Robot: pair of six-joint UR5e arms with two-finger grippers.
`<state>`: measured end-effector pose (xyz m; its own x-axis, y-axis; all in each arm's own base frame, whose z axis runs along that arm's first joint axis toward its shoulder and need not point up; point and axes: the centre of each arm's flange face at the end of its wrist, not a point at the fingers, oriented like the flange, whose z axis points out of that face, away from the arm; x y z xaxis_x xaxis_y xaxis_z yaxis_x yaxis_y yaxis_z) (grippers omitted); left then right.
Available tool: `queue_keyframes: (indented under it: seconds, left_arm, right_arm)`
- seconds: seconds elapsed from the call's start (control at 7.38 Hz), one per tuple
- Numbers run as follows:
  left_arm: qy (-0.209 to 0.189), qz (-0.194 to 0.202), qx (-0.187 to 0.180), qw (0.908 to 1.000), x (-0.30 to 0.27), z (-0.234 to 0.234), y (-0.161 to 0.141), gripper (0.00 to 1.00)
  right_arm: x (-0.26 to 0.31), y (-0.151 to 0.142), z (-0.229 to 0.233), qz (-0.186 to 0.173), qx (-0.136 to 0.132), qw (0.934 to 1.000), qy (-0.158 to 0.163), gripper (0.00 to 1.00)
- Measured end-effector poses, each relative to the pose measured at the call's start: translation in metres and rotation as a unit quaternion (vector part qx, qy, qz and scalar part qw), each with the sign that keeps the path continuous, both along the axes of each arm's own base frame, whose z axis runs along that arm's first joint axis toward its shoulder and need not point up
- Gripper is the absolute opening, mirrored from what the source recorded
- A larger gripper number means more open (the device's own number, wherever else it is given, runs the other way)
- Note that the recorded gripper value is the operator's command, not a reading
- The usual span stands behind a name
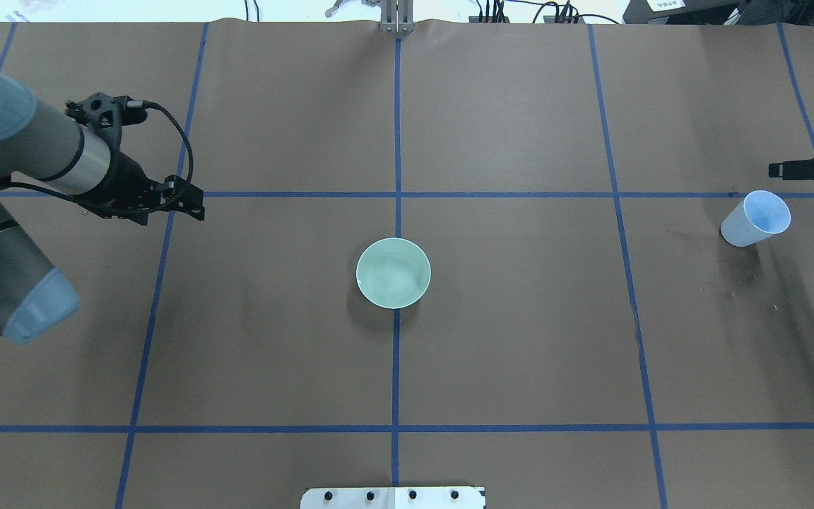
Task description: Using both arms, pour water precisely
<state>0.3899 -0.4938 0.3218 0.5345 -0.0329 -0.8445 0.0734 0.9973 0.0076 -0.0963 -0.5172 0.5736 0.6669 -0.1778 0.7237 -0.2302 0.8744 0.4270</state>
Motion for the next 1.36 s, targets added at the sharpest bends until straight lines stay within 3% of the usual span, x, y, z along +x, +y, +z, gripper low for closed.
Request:
queue_keyframes:
  seconds: [0.41,0.68,0.95,1.08,1.36]
  left_arm:
    - [0.02,-0.026,-0.045,0.9985,0.106,-0.077,0.029,0.91]
    - [0.011,-0.028,-0.05,0.9983,0.138,-0.081,0.036,0.79]
    - [0.01,-0.02,-0.051,0.9984,0.164,-0.092,0.038,0.76]
    - [0.009,-0.017,-0.051,0.9985,0.175,-0.099,0.037,0.67]
    - [0.008,-0.01,-0.052,0.9986,0.189,-0.104,0.04,0.35]
  right_arm:
    - [0.057,-0.031,-0.011,-0.048,-0.006,0.9979,0.043,1.0]
    - [0.084,-0.031,-0.021,-0.075,-0.016,0.9953,0.06,1.0]
    - [0.097,-0.024,-0.035,-0.11,-0.03,0.9914,0.064,1.0]
    - [0.1,-0.023,-0.037,-0.118,-0.032,0.9903,0.065,1.0]
    - [0.101,-0.021,-0.037,-0.124,-0.035,0.9895,0.065,1.0]
